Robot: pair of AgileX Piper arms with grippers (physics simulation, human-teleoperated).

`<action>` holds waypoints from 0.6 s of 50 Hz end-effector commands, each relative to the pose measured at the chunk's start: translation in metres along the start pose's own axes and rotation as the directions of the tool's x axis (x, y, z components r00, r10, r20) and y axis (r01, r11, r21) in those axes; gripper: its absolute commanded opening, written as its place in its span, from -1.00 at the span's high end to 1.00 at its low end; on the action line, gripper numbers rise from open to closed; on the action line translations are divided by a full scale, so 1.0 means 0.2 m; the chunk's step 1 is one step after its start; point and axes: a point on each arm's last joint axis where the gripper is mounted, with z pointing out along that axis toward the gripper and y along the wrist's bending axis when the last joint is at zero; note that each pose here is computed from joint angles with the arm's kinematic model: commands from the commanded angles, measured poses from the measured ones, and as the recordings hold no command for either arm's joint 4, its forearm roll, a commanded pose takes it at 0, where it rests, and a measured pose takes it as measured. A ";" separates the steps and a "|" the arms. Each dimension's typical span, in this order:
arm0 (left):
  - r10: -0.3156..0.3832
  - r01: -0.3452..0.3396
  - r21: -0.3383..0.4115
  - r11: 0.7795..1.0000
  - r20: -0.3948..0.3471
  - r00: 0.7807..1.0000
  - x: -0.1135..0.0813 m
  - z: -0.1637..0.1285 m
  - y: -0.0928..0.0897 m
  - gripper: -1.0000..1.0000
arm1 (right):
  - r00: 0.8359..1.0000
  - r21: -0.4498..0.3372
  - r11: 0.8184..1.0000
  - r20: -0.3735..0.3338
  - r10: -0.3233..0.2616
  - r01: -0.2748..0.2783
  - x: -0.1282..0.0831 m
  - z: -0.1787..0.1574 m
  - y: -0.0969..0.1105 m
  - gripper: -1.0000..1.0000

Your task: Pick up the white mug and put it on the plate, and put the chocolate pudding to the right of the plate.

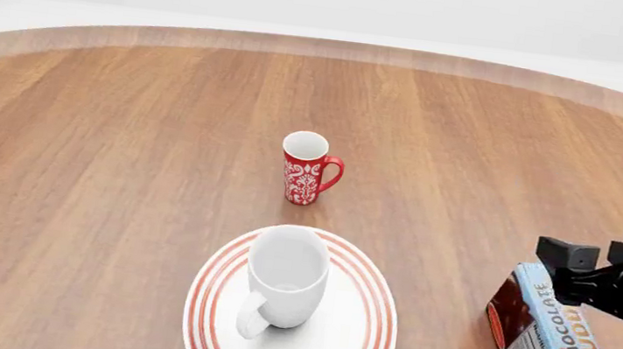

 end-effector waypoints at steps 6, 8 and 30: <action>0.000 0.000 0.001 1.000 0.000 1.000 0.00 0.00 0.00 -1.00 | 0.994 0.002 1.000 0.107 0.020 -0.021 -0.15 -0.15 0.00 -1.00; 0.000 0.000 0.000 1.000 0.000 1.000 0.00 0.00 0.00 -1.00 | 0.989 0.010 1.000 0.147 0.016 -0.017 -0.17 -0.19 -0.01 -1.00; 0.002 -0.002 0.002 1.000 -0.001 1.000 0.00 0.00 0.00 -1.00 | 0.908 0.035 0.999 0.419 0.005 -0.022 -0.26 -0.50 -0.01 -1.00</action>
